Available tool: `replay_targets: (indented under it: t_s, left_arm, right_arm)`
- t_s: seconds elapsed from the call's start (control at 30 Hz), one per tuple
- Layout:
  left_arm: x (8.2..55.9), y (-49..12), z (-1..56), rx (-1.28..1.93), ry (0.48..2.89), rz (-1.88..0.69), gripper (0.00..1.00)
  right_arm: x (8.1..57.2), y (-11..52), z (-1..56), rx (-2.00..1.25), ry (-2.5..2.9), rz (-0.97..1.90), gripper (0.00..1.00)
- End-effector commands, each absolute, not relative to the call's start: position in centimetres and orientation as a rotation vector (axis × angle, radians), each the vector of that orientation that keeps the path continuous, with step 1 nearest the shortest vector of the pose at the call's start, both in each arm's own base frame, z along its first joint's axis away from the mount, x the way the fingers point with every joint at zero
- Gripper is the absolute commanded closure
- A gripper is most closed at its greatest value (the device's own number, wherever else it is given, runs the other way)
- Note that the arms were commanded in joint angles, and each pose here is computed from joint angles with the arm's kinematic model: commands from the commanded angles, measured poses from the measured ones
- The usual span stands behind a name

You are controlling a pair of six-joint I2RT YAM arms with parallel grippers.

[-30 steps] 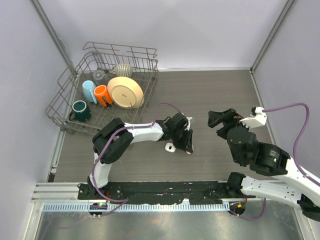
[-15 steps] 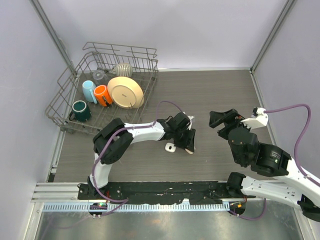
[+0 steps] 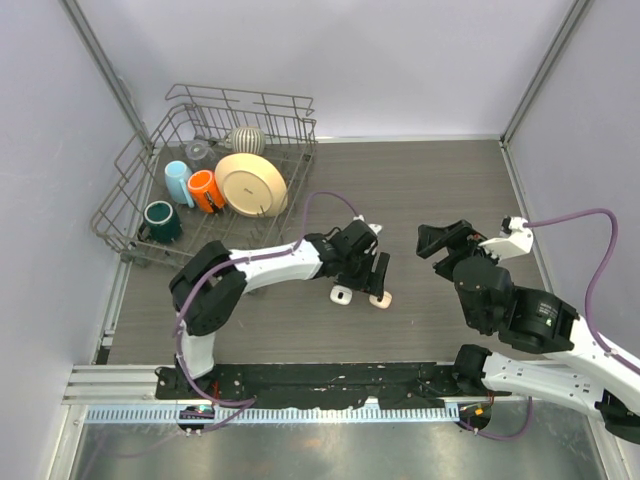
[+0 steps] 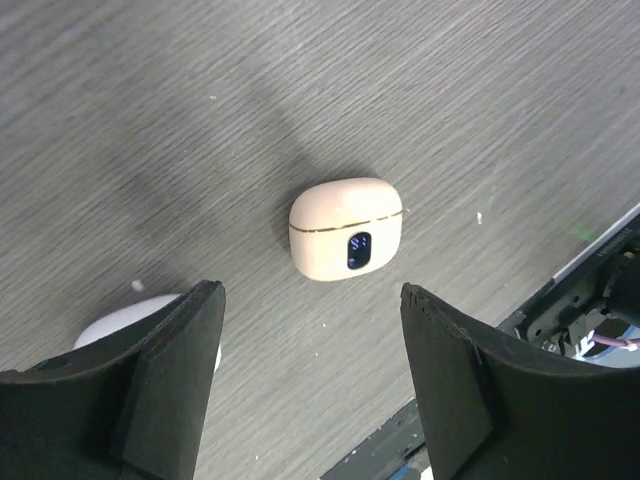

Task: Insert the wireless bluetooth earbuds into the charging case
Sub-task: Place the charging case at the center of the board, then reset both arms

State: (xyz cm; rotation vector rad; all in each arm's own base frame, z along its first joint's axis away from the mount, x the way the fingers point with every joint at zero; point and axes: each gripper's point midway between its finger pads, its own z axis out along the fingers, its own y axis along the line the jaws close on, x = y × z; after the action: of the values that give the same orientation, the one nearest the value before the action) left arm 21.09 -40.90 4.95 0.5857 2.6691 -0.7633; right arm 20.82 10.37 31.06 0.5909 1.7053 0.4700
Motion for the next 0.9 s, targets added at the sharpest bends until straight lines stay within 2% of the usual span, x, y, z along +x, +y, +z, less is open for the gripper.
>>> replay_targets:
  t_s: [0.0, 0.3, 0.47, 0.53, 0.77, 0.87]
  left_arm:
    - [22.8, -40.6, 11.1, 0.581, 2.492, -0.747, 0.25]
    - [23.9, -38.7, 19.8, 0.547, 2.252, -0.761, 0.19]
    - [23.5, -37.1, 24.1, 0.506, 2.107, -0.816, 0.10]
    - [23.0, -35.5, 25.1, 0.464, 2.047, -0.833, 0.00]
    - [22.3, -31.8, 28.2, 0.388, 1.897, -0.838, 0.00]
    - [22.0, -30.5, 29.0, 0.340, 1.885, -0.835, 0.00]
  right_arm:
    - [21.2, 9.7, 31.5, 0.646, 1.658, 0.454, 0.15]
    - [21.5, 9.5, 30.7, 0.651, 1.654, 0.407, 0.15]
    - [22.1, 9.2, 30.6, 0.639, 1.625, 0.320, 0.12]
    - [22.5, 9.3, 30.7, 0.589, 1.630, 0.255, 0.11]
    - [24.7, 13.2, 30.0, 0.351, 1.753, 0.108, 0.00]
    - [26.5, 14.4, 27.8, 0.272, 1.878, 0.076, 0.00]
